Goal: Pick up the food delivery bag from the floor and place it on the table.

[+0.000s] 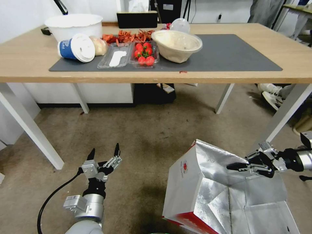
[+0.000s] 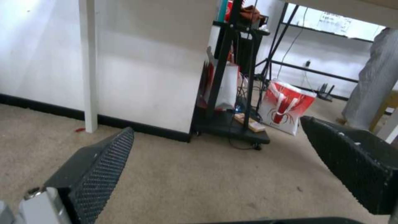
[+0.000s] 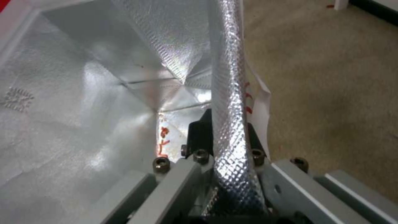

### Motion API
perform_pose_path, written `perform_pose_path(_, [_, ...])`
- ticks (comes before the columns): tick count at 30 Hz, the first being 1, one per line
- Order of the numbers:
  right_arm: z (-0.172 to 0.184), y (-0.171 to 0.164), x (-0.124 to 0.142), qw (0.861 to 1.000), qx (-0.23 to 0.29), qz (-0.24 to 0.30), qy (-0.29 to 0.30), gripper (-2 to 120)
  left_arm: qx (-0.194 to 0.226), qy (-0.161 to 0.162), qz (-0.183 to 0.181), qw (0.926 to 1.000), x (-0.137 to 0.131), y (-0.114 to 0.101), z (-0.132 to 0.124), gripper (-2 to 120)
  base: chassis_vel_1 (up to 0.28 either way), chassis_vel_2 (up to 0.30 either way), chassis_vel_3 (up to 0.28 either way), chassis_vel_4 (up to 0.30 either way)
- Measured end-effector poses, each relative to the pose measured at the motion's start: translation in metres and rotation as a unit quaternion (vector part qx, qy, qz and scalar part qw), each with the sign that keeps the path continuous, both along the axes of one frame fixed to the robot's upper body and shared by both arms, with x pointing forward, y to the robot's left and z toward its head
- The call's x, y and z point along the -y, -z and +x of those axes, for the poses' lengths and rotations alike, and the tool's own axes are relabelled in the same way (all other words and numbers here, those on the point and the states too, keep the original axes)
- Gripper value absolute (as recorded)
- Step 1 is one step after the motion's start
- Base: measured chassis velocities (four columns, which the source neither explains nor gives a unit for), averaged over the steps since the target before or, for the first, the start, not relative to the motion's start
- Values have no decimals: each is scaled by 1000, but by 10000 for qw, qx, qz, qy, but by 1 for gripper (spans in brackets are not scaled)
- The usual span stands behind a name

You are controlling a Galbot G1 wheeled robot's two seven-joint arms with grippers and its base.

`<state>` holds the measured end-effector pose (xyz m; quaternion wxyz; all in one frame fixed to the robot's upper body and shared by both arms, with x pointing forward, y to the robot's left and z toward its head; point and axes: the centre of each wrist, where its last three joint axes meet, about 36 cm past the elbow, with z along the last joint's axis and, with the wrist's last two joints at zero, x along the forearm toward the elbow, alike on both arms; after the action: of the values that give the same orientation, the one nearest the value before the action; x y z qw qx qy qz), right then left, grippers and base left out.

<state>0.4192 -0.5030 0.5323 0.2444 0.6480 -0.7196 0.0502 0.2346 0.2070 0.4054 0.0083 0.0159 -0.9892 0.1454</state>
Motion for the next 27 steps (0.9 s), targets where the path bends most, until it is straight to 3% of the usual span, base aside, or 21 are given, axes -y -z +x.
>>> perform_pose_path(27, [1,-2,2,10000,-21,-48,-51,0,-43,29,-1,10000,0,3,1,100,0,0,0,0])
